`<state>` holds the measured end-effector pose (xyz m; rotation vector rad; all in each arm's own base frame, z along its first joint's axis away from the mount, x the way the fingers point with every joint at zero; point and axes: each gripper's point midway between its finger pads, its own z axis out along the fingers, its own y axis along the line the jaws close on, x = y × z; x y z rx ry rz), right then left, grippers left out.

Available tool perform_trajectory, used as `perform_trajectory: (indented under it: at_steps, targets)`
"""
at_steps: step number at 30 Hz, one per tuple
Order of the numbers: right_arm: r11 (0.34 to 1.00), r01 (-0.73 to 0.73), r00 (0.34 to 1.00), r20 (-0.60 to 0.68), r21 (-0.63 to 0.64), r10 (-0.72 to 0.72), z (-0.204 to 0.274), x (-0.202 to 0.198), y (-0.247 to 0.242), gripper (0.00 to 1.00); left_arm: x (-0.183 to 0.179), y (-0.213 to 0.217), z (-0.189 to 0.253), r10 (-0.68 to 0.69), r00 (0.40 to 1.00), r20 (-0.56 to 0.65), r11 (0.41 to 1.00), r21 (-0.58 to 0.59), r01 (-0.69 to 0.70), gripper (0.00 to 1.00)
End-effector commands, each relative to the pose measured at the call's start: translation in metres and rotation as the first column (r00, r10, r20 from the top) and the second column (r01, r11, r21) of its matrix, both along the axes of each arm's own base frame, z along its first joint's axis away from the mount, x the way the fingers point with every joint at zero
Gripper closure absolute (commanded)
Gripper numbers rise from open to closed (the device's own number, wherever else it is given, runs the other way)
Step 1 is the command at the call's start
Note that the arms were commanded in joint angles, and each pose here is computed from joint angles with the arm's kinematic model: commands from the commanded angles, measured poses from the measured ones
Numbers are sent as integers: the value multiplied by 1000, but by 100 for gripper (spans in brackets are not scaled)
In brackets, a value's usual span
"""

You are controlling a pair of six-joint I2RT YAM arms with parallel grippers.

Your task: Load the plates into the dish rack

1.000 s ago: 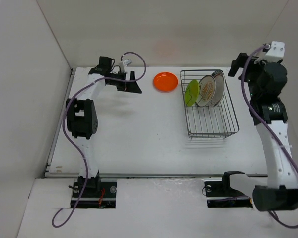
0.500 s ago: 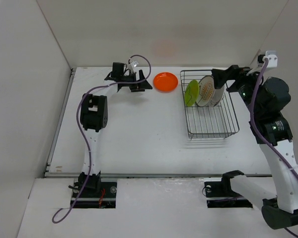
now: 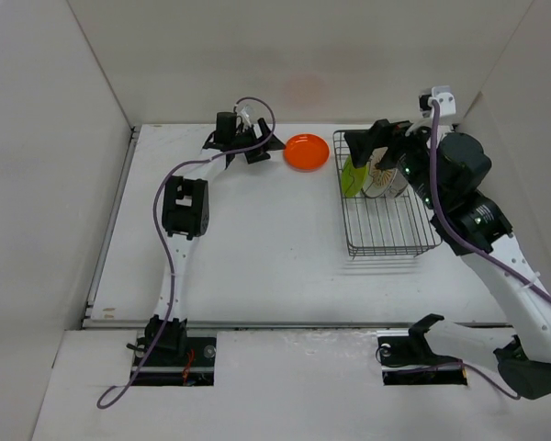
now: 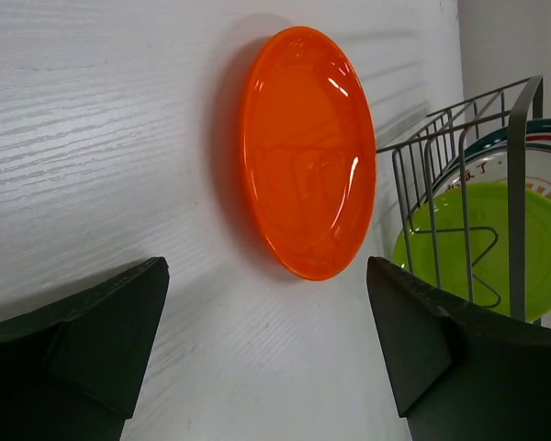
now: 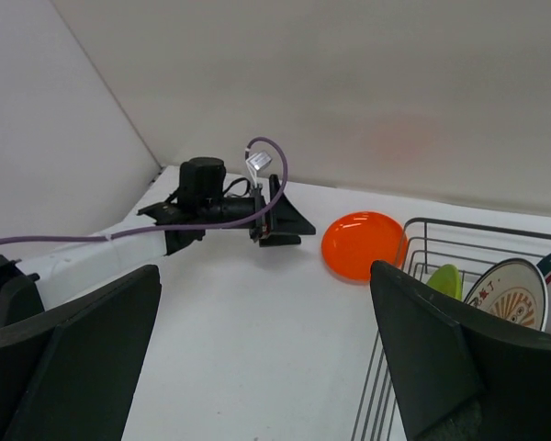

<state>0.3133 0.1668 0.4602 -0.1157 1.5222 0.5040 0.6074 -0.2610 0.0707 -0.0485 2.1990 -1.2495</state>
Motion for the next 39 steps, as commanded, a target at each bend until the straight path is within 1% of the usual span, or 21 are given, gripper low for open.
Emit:
perform_trajectory:
  at_steps: [1,4,5,6,7,8,10,11,13,15,19,21,25,26,27,30,34,35,36,38,39]
  targets:
    - [999,33,997,70,24,-35,30,-2,0,0,10,-5,10,65,998,-6,998,1,-65,12]
    - [1000,18,997,71,26,-20,29,-2,9,0,13,-6,5,75,997,-30,997,-14,-76,12]
    - [1000,3,998,68,24,-4,27,-1,16,0,11,-8,6,64,997,-39,998,-26,-65,14]
    - [1000,-6,998,58,17,5,23,1,21,0,13,-8,3,63,997,-34,998,-28,-64,14]
    - [1000,-11,998,57,18,10,23,-1,25,0,10,-14,-4,58,997,-52,998,-29,-59,14]
    - [1000,-11,999,50,13,10,20,1,27,0,12,-15,2,57,998,-38,998,-33,-59,15]
    - [999,-28,998,57,19,27,22,-3,34,0,11,-20,-1,48,998,-38,998,-33,-50,17]
    - [1000,-18,998,63,26,16,24,-2,32,0,12,-20,-7,62,997,-53,998,-31,-63,19]
    - [1000,-27,998,50,16,26,15,-4,35,0,9,-25,-13,56,996,-71,998,-34,-59,20]
    - [1000,-18,999,42,22,17,11,-2,35,0,7,-32,-10,55,995,-81,997,-48,-59,20]
    - [999,-20,999,47,40,18,13,-10,30,0,5,-39,-19,56,993,-102,996,-64,-63,21]
    - [999,-9,999,47,41,7,12,-11,26,0,4,-44,-20,55,993,-101,996,-59,-62,21]
    - [999,-9,998,55,47,7,14,-15,23,0,3,-49,-21,63,993,-98,996,-51,-68,25]
    - [999,-9,999,48,42,7,11,-17,21,0,5,-48,-22,76,993,-96,996,-45,-80,27]
    - [999,-9,999,48,42,7,11,-17,21,0,4,-51,-26,88,991,-104,995,-29,-92,28]
    - [999,-10,999,47,52,8,9,-22,18,0,1,-50,-33,93,987,-132,995,-28,-98,29]
    - [999,-10,999,48,53,8,9,-24,16,0,-1,-49,-45,108,982,-158,994,-19,-112,35]
    - [999,-10,999,48,53,8,9,-24,16,0,-4,-48,-50,108,979,-175,994,-12,-112,42]
    - [999,-10,999,41,47,8,4,-23,17,0,-4,-48,-49,112,977,-183,993,-16,-117,46]
    - [998,-22,999,38,55,20,4,-24,19,0,-4,-48,-49,115,975,-190,992,-20,-121,47]
    - [999,-21,999,31,49,20,0,-23,20,0,-5,-48,-52,120,971,-209,992,-23,-128,57]
